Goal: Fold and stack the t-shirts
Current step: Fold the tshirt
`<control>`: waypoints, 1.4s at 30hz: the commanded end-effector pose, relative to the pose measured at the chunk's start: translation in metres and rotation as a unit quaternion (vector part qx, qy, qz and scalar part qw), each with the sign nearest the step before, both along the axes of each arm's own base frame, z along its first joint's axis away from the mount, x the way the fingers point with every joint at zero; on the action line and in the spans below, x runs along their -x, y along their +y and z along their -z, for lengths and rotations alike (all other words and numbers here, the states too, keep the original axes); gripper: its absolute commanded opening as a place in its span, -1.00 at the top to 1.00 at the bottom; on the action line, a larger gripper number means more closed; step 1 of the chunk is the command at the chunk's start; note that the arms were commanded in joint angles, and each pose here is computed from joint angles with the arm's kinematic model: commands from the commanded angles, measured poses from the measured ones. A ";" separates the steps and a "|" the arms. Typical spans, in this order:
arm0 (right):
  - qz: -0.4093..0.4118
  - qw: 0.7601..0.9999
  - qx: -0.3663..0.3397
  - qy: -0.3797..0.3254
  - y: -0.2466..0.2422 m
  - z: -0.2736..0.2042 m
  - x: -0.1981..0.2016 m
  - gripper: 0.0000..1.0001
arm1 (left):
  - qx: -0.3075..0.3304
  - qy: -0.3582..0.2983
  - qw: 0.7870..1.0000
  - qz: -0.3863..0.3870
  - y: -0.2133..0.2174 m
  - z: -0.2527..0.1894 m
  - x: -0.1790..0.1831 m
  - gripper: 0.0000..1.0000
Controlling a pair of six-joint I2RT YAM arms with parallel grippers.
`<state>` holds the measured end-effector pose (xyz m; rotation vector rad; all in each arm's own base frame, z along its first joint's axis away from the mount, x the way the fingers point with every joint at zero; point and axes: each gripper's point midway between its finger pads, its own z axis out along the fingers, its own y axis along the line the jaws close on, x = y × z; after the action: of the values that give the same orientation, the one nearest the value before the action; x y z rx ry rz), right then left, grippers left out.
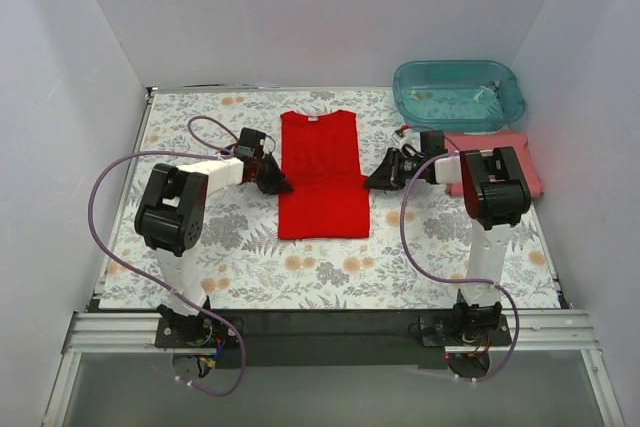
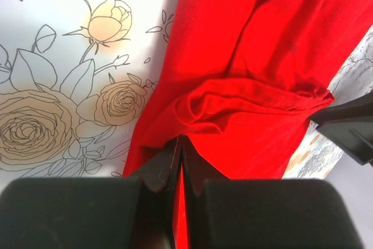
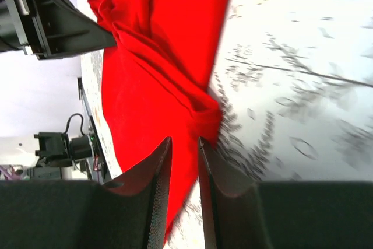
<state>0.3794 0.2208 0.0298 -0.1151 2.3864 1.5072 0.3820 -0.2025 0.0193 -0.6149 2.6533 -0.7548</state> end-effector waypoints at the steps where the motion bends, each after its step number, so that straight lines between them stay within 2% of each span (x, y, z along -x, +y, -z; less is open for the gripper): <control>1: 0.021 0.999 0.001 -0.032 -0.013 -0.021 -0.010 0.38 | -0.031 0.011 0.999 -0.005 0.016 0.011 0.011 0.99; 5: -0.002 0.998 -0.017 -0.055 0.002 -0.052 0.005 0.37 | -0.023 0.001 1.000 -0.002 0.015 0.000 0.014 0.97; 10: -0.047 0.998 -0.021 -0.025 0.023 -0.037 0.046 0.37 | -0.005 -0.020 1.000 0.002 0.011 -0.025 0.016 0.89; 13: -0.038 0.999 -0.009 -0.009 0.019 -0.032 0.062 0.37 | -0.006 -0.049 0.999 0.005 0.015 -0.054 0.020 0.72; 14: -0.032 0.999 -0.006 -0.023 0.017 -0.044 0.063 0.35 | -0.015 -0.073 0.997 -0.002 0.020 -0.071 0.019 0.66; 15: -0.025 0.999 0.017 -0.035 0.014 -0.041 0.064 0.33 | -0.030 -0.072 0.997 -0.004 0.027 -0.075 0.026 0.54; 16: -0.022 0.999 0.045 -0.009 0.009 -0.034 0.075 0.31 | -0.044 -0.078 0.996 -0.006 0.034 -0.079 0.031 0.46; 17: -0.017 0.997 0.070 -0.019 0.005 -0.042 0.077 0.27 | -0.060 -0.103 0.993 -0.017 0.043 -0.094 0.033 0.37; 18: -0.011 0.991 0.125 -0.035 -0.001 -0.032 0.078 0.24 | -0.072 -0.099 0.992 -0.018 0.049 -0.095 0.042 0.23; 19: -0.011 0.987 0.159 -0.009 -0.008 -0.026 0.091 0.21 | -0.083 -0.097 0.992 -0.018 0.055 -0.092 0.051 0.18; 20: -0.006 0.983 0.182 -0.022 -0.012 -0.033 0.094 0.16 | -0.092 -0.112 0.989 -0.015 0.060 -0.101 0.058 0.11; 21: 0.005 0.973 0.227 -0.031 -0.018 -0.027 0.096 0.11 | -0.111 -0.103 0.988 -0.019 0.068 -0.096 0.068 0.09; 23: 0.010 0.963 0.267 -0.031 -0.026 -0.031 0.110 -0.04 | -0.128 -0.100 0.987 -0.014 0.076 -0.092 0.087 -0.07; 27: 0.016 0.934 0.356 -0.040 -0.034 -0.028 0.126 -0.13 | -0.153 -0.082 0.985 -0.005 0.084 -0.076 0.116 -0.18; 32: 0.006 0.925 0.379 -0.038 -0.022 -0.023 0.131 -0.13 | -0.166 -0.077 0.983 0.017 0.075 -0.066 0.129 -0.22; 39: -0.017 0.922 0.386 -0.039 0.000 -0.017 0.127 -0.08 | -0.178 -0.091 0.979 0.044 0.051 -0.070 0.122 -0.25; 42: -0.025 0.919 0.391 -0.036 0.005 -0.013 0.129 -0.06 | -0.178 -0.089 0.979 0.052 0.044 -0.066 0.122 -0.33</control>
<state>0.2427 0.2179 0.0346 -0.4009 2.8007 0.4829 0.2478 -0.1536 0.0752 -0.3051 2.6275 -0.3355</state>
